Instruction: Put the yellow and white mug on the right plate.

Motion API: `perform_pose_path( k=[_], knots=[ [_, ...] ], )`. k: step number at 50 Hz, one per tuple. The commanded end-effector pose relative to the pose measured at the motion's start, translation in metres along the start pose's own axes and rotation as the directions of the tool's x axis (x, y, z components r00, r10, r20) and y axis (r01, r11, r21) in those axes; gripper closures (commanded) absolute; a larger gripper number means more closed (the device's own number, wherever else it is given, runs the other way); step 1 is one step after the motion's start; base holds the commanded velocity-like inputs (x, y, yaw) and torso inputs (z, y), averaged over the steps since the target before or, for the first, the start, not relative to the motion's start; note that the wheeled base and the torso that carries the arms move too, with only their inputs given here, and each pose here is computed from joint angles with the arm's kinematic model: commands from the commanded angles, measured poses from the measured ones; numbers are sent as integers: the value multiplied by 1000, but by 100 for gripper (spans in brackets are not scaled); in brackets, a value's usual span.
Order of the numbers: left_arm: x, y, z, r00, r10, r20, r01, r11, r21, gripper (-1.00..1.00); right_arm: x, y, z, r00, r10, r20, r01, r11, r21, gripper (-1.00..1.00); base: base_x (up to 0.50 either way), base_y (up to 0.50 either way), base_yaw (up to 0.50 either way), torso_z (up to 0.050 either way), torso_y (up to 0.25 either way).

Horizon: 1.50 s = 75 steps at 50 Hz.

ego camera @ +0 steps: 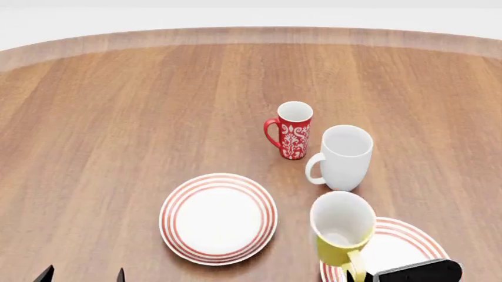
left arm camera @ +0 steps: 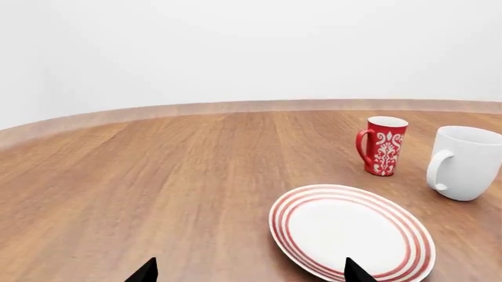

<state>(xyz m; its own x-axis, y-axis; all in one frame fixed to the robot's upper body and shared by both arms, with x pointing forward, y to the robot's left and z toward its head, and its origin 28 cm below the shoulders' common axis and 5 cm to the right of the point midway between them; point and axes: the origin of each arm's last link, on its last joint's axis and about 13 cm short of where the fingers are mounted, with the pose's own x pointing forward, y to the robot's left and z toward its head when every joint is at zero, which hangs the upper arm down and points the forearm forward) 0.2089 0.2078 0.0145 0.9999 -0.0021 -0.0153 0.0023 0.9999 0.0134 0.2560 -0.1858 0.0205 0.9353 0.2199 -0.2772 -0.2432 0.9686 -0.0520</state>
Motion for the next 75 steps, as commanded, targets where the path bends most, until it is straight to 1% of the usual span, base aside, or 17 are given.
perform_pose_path(
  k=[1, 3, 6, 13, 20, 31, 37, 42, 55, 75],
  knots=[
    [1, -1, 0, 1000, 2, 13, -2, 1000, 3, -100, 10, -6, 2, 990, -136, 18, 135, 988, 71, 100, 0, 0, 0, 0, 0],
    [1, -1, 0, 1000, 1, 14, -1, 1000, 4, -100, 12, -7, 1, 988, -156, 8, 155, 985, 74, 100, 0, 0, 0, 0, 0],
    [2, -1, -1, 1000, 1, 13, -1, 1000, 3, -100, 18, -10, 1, 981, -195, -7, 195, 974, 112, 100, 0, 0, 0, 0, 0],
    [1, -1, -1, 1000, -1, 12, 1, 1000, 4, -100, 21, -10, 3, 980, -200, -6, 199, 969, 144, 100, 0, 0, 0, 0, 1],
    [1, -1, 0, 1000, 0, 13, -1, 1000, 4, -100, 27, -12, 4, 969, -246, -38, 249, 952, 179, 100, 0, 0, 0, 0, 0],
    [1, -1, 0, 1000, 0, 15, 0, 1000, 4, -100, 35, -11, 1, 964, -261, -60, 268, 940, 212, 100, 0, 0, 0, 0, 0],
    [1, -1, 0, 1000, -2, 16, 2, 1000, 4, -100, 37, -11, -2, 962, -262, -71, 271, 940, 209, 100, 0, 0, 0, 0, 2],
    [1, -1, 0, 1000, -1, 17, 1, 1000, 5, -100, 38, -12, -8, 955, -275, -109, 292, 935, 201, 100, 0, 0, 0, 0, 0],
    [1, -1, 0, 1000, -2, 18, 2, 1000, 5, -100, 37, -13, -20, 949, -282, -138, 306, 930, 203, 100, 0, 0, 0, 0, 0],
    [2, -1, 0, 1000, 1, 16, -1, 1000, 6, -100, 46, -10, -29, 948, -266, -176, 299, 935, 193, 100, 0, 0, 0, 0, 1]
  ],
)
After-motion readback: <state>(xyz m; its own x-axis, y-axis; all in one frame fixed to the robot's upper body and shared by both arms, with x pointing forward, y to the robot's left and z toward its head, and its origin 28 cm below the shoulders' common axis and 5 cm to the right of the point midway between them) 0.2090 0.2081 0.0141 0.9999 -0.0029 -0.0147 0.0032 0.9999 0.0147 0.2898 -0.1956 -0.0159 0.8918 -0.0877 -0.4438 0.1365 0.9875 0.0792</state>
